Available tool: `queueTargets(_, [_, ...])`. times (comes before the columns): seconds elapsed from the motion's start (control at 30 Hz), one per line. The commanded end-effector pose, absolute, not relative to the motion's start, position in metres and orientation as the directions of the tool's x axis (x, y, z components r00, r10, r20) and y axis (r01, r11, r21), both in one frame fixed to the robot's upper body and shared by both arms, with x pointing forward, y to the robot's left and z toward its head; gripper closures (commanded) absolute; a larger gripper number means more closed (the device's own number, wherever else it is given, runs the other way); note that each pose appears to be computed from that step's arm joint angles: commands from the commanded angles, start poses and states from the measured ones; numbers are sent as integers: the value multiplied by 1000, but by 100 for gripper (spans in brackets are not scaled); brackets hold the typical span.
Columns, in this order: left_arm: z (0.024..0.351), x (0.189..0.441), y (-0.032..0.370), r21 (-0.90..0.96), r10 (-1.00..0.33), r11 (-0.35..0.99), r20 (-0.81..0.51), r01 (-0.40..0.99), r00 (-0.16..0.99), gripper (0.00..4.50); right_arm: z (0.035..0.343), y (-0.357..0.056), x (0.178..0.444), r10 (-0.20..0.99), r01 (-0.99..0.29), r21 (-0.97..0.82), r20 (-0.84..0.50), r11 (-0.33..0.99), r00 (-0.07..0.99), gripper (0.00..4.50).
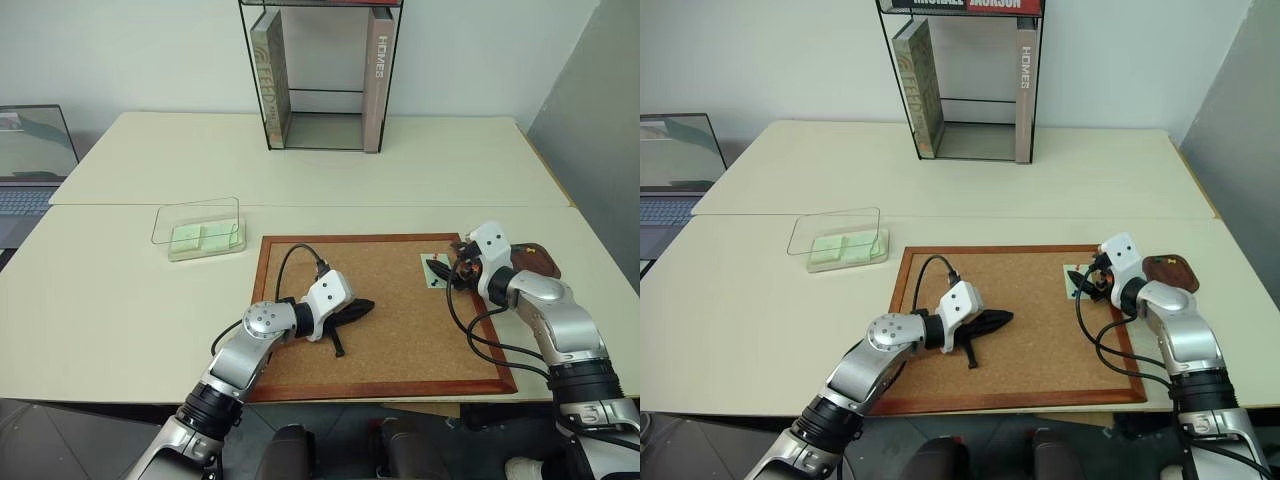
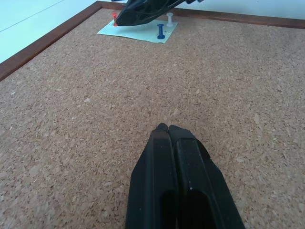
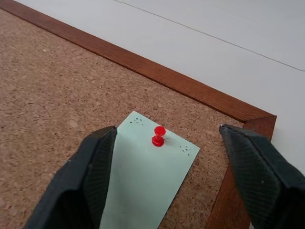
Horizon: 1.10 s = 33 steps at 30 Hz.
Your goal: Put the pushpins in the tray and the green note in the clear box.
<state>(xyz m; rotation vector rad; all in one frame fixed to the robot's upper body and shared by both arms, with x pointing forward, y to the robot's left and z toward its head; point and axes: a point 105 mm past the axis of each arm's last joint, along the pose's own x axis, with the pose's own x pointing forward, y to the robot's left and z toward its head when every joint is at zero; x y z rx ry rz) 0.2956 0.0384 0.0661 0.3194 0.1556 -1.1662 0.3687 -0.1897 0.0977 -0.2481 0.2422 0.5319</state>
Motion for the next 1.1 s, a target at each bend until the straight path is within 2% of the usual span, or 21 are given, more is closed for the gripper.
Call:
queueTargets(0.03, [51, 288, 41, 134, -866, 339, -342, 931, 364, 450, 108, -186, 373, 473, -523, -203, -248, 828, 845, 188])
queueTargets(0.43, [49, 290, 43, 135, -857, 345, -357, 929, 370, 450, 115, -181, 372, 481, -520, -218, -207, 826, 852, 445])
queueTargets(0.67, [44, 294, 45, 122, -840, 366, -383, 922, 384, 450, 122, -180, 370, 481, -511, -233, -177, 827, 859, 448])
queueTargets(1.1, [38, 287, 41, 97, -844, 335, -410, 937, 345, 450, 135, -182, 366, 446, -461, -231, -119, 857, 887, 448])
